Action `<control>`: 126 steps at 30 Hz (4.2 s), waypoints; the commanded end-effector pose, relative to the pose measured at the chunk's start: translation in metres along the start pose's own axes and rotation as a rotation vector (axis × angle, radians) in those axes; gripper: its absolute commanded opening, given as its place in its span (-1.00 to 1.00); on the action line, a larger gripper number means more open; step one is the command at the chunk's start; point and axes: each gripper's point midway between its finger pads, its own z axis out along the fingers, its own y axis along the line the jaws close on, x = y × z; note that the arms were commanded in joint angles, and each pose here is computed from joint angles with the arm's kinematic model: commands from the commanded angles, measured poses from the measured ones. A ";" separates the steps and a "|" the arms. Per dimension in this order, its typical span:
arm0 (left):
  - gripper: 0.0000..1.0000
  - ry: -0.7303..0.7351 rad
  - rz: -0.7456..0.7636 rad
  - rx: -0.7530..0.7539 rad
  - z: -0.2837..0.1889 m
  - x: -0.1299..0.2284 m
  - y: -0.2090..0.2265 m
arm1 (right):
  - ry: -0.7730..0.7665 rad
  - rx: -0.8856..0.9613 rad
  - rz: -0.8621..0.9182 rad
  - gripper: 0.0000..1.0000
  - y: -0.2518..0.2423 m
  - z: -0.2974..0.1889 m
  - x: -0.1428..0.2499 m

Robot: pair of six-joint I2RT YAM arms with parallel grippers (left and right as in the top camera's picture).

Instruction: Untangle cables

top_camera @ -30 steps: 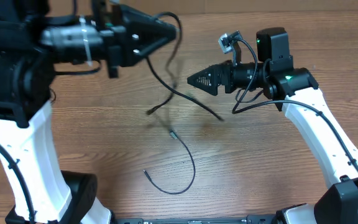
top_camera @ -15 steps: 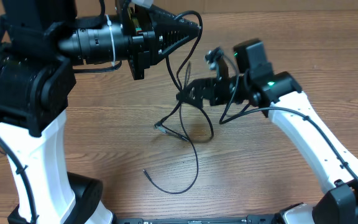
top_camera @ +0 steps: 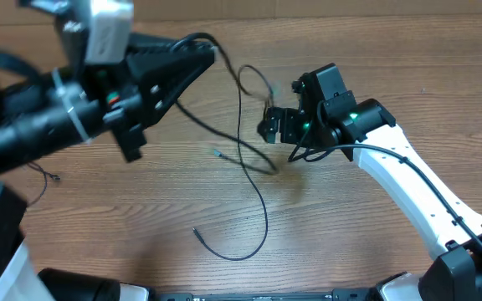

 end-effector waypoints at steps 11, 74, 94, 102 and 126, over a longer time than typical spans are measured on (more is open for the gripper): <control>-0.91 -0.003 0.000 -0.184 -0.016 0.001 0.027 | -0.007 0.037 0.202 1.00 -0.065 -0.017 -0.028; -0.92 -0.102 -0.147 -1.321 -0.185 0.006 0.177 | 0.014 0.425 0.465 -0.92 -0.191 -0.053 -0.009; -0.91 0.377 -0.524 -1.552 -0.186 0.160 0.340 | 0.116 0.035 0.104 -0.92 -0.088 -0.023 -0.006; -0.91 0.506 -0.843 -1.740 -0.239 0.242 0.370 | 0.117 0.036 0.104 -0.92 -0.088 -0.023 -0.005; 0.99 0.462 -1.110 -1.490 -0.246 0.284 0.381 | 0.124 -0.067 0.088 1.00 -0.070 -0.023 -0.007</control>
